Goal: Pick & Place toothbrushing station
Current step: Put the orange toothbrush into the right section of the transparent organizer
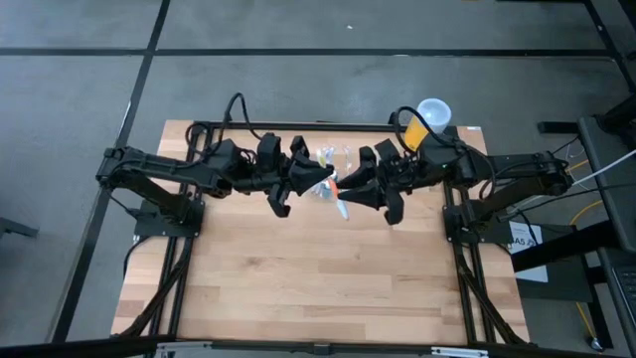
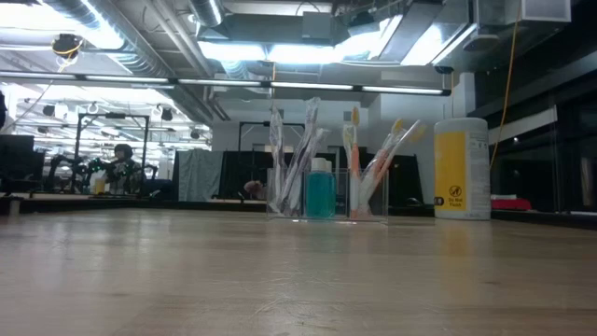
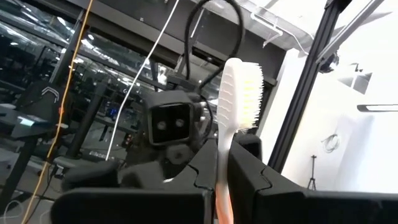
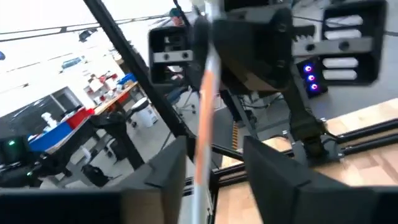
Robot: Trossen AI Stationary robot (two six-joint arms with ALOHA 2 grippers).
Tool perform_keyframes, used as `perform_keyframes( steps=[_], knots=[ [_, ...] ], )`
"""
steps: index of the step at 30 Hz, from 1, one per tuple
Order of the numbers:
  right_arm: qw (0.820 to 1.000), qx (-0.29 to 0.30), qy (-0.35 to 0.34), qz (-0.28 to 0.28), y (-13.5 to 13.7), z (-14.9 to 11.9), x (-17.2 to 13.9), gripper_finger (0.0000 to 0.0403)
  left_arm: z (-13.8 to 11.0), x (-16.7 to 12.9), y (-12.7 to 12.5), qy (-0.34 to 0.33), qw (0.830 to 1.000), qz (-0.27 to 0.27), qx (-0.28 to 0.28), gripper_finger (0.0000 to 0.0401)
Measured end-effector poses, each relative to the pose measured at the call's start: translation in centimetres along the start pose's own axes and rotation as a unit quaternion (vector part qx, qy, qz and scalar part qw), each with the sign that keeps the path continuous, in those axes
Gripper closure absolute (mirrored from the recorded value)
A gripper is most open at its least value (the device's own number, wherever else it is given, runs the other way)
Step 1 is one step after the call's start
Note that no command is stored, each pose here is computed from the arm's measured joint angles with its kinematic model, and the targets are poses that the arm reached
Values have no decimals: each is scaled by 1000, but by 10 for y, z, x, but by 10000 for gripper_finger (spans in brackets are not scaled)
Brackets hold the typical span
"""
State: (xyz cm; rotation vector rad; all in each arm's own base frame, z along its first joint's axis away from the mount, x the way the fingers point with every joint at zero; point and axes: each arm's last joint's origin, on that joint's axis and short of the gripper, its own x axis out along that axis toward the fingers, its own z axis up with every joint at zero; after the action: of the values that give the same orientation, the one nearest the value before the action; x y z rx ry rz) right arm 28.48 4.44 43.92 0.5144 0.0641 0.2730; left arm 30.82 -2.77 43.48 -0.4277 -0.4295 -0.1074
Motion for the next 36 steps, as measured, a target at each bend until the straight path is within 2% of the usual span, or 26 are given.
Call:
perform_keyframes(
  steps=[3,6,10,16,20,22,24,26,30,33,36],
  knots=[
    [1000,6,-1,-7,-1,0,0,222,1,0,0,-4,1000,-2,0,389],
    [1000,7,-3,-6,0,0,-1,207,1,0,0,-2,1000,-5,1,389],
    [1000,5,-3,-6,2,2,-5,208,2,-1,0,-1,1000,2,12,389],
    [999,9,30,-32,9,-1,-24,228,1,-8,4,35,994,81,61,389],
    [997,8,59,-53,17,-7,-37,233,-3,-14,11,75,977,160,117,389],
    [996,12,70,-59,22,-11,-42,233,-9,-18,16,108,958,214,156,389],
    [995,13,77,-63,27,-14,-45,233,-17,-21,21,149,940,242,187,390],
    [994,18,78,-71,32,-17,-47,233,-24,-21,24,171,931,251,202,390],
    [994,22,73,-79,42,-21,-52,233,-39,-12,30,178,925,262,212,390],
    [994,22,68,-82,49,-23,-56,233,-49,-5,38,143,920,313,187,390],
    [994,19,62,-87,57,-26,-62,233,-70,4,50,132,913,346,173,390]
  ],
)
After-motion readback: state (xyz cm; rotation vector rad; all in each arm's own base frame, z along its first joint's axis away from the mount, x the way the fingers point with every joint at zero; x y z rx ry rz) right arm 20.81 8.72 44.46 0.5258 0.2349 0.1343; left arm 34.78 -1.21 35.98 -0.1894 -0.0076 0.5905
